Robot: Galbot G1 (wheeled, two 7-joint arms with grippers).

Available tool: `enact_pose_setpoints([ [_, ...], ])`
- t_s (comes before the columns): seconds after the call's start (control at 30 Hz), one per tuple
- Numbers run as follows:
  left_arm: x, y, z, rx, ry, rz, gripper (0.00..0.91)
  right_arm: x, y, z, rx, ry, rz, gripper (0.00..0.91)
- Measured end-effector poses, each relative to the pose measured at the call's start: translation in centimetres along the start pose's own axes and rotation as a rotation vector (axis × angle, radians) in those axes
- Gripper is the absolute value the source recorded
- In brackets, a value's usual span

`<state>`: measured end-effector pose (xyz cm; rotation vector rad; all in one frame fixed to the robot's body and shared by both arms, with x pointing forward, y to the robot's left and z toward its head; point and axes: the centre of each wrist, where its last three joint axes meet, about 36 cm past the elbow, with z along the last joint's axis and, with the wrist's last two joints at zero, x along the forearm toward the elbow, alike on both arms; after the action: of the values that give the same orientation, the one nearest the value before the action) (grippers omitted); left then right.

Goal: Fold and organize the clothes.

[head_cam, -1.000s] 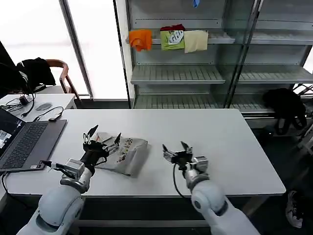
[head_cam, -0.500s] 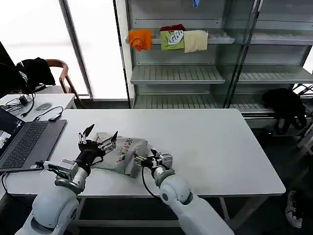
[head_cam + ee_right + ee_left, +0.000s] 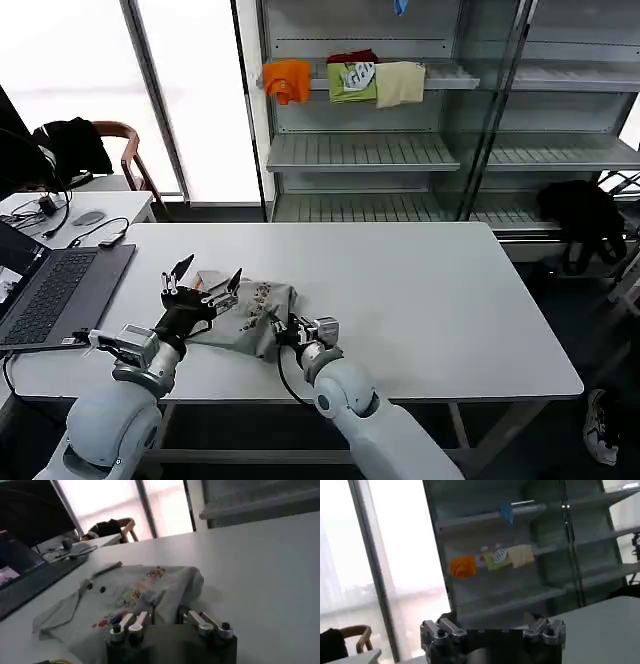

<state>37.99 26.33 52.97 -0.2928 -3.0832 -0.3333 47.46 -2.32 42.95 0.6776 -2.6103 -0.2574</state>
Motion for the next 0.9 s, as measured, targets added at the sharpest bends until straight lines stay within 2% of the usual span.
enact_pose_setpoints([
  [0.3, 0.1, 0.2, -0.1, 0.001, 0.0, -0.003, 0.907, 0.9, -0.4, -1.1, 0.031, -0.049, 0.003, 0.091],
  [0.6, 0.1, -0.1, 0.1, 0.01, 0.003, 0.007, 0.907, 2.2, -4.1, -2.0, 0.058, -0.071, 0.059, 0.091],
  [0.63, 0.1, -0.2, 0.1, 0.011, 0.003, 0.008, 0.907, 2.4, -4.8, -2.1, 0.061, -0.072, 0.07, 0.322],
  [0.67, 0.1, -0.2, 0.1, 0.012, 0.003, 0.01, 0.907, 2.5, -5.4, -2.2, 0.062, -0.073, 0.08, 0.725],
  [0.7, 0.0, -0.3, 0.1, 0.012, 0.003, 0.012, 0.907, 2.6, -6.0, -2.2, 0.065, -0.073, 0.09, 0.907],
  [0.9, 0.1, -0.3, 0.1, 0.014, 0.004, 0.016, 0.907, 3.5, -9.4, -2.2, 0.097, -0.062, 0.151, 0.907],
])
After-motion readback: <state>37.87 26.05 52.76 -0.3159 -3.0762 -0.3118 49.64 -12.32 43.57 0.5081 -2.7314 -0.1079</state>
